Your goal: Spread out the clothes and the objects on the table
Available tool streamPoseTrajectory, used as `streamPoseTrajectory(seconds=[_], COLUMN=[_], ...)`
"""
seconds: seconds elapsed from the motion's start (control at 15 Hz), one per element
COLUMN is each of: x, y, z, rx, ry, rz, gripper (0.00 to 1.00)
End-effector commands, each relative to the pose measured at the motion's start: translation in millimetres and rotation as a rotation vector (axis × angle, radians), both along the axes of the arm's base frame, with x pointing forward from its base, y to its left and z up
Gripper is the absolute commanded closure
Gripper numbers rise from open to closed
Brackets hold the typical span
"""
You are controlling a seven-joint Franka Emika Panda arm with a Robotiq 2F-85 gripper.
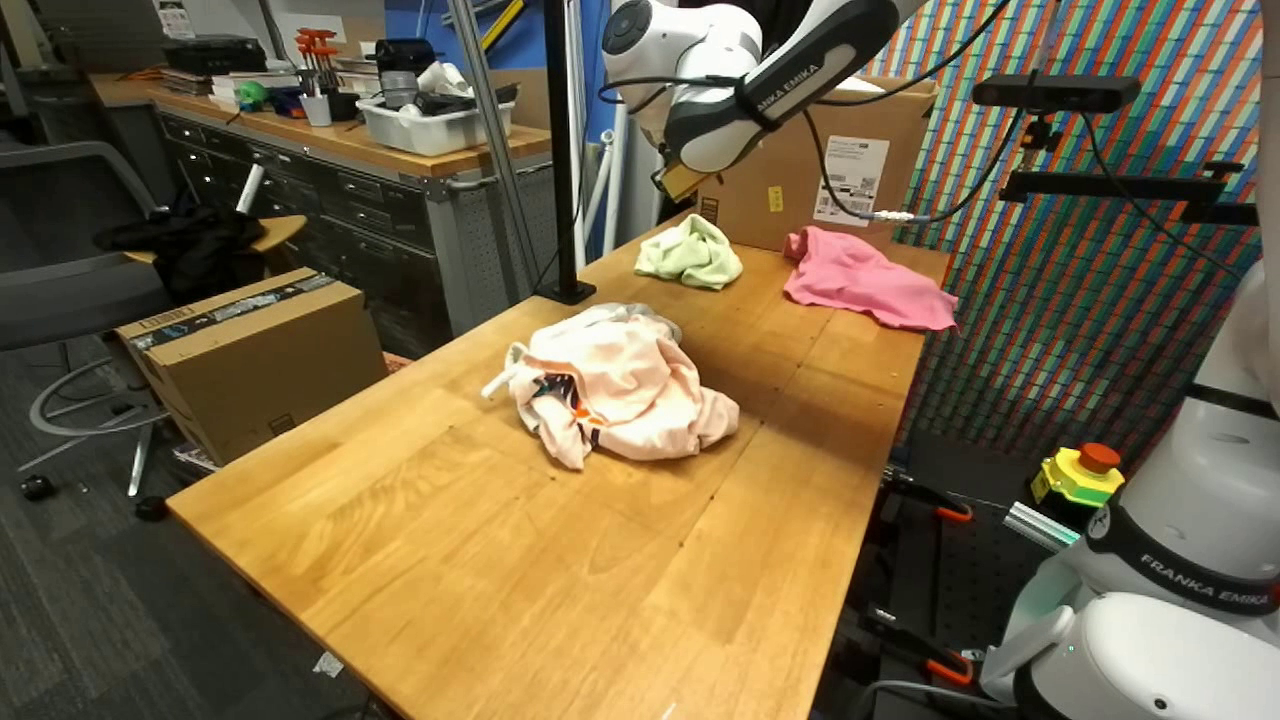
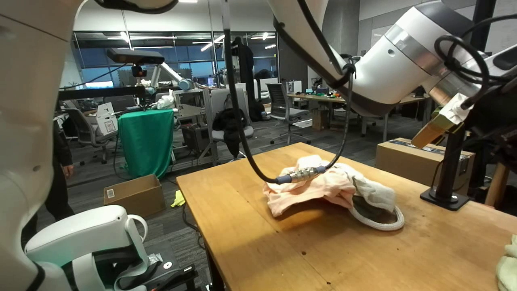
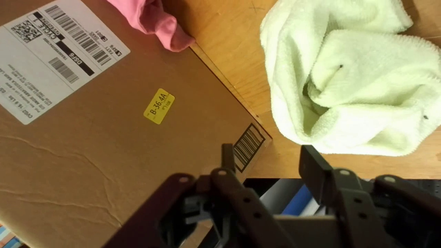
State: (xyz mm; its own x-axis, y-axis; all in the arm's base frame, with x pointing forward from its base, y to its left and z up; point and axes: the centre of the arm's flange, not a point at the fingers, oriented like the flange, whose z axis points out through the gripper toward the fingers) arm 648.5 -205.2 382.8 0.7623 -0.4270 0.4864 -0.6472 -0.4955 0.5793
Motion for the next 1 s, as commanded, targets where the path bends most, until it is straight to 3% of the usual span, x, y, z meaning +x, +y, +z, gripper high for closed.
streamPoseTrajectory(seconds=[0.0,0.13,0.2,0.67,0.93], x=[-4,-10,-13,-53,-75], y=[7,22,31,116,137], z=[6,8,9,16,22], rx=[0.045,0.087,0.125,0.298,0.403], ry=[0.061,0.109,0.13,0.236,0.272], rz=[0.072,0.136,0.186,0.483,0.656], gripper=[0.16,0.02,0.0,0.0,0.0])
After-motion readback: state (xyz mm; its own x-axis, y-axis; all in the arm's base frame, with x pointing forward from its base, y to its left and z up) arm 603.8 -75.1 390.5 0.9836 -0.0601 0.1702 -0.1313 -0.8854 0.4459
